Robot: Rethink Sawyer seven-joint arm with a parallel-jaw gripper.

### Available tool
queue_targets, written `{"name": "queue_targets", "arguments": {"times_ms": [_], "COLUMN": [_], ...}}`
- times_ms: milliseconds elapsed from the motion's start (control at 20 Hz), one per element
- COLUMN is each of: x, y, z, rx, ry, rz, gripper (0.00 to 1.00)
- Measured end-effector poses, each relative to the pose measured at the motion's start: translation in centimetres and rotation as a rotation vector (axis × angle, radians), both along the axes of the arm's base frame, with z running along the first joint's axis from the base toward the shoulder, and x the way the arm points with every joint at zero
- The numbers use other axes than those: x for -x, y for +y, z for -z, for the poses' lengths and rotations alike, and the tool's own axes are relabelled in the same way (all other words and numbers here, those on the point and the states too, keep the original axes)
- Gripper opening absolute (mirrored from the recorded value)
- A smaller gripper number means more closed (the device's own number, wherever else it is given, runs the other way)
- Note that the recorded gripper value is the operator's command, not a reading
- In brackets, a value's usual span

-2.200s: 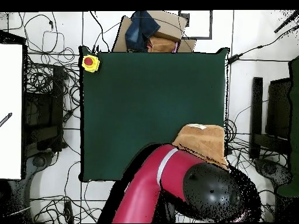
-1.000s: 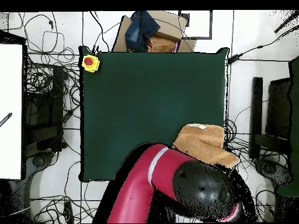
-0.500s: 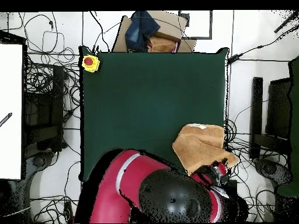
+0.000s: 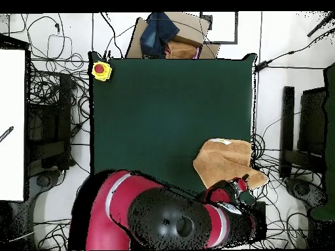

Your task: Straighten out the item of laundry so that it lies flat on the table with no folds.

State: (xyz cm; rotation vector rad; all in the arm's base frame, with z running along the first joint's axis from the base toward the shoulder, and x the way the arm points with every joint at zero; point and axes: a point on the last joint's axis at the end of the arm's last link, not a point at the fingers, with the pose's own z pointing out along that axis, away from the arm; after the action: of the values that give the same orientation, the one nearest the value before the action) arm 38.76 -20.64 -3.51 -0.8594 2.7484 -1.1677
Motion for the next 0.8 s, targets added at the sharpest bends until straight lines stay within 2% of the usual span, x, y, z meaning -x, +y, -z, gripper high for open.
{"name": "queue_targets", "arguments": {"times_ms": [450,800], "x": [-1.0,-1.2], "y": [1.0,1.3], "z": [2.8,4.7], "rx": [0.065,0.052], "ry": [-0.034,-0.036], "rz": [0.063,0.068], "gripper": [1.00,1.00]}}
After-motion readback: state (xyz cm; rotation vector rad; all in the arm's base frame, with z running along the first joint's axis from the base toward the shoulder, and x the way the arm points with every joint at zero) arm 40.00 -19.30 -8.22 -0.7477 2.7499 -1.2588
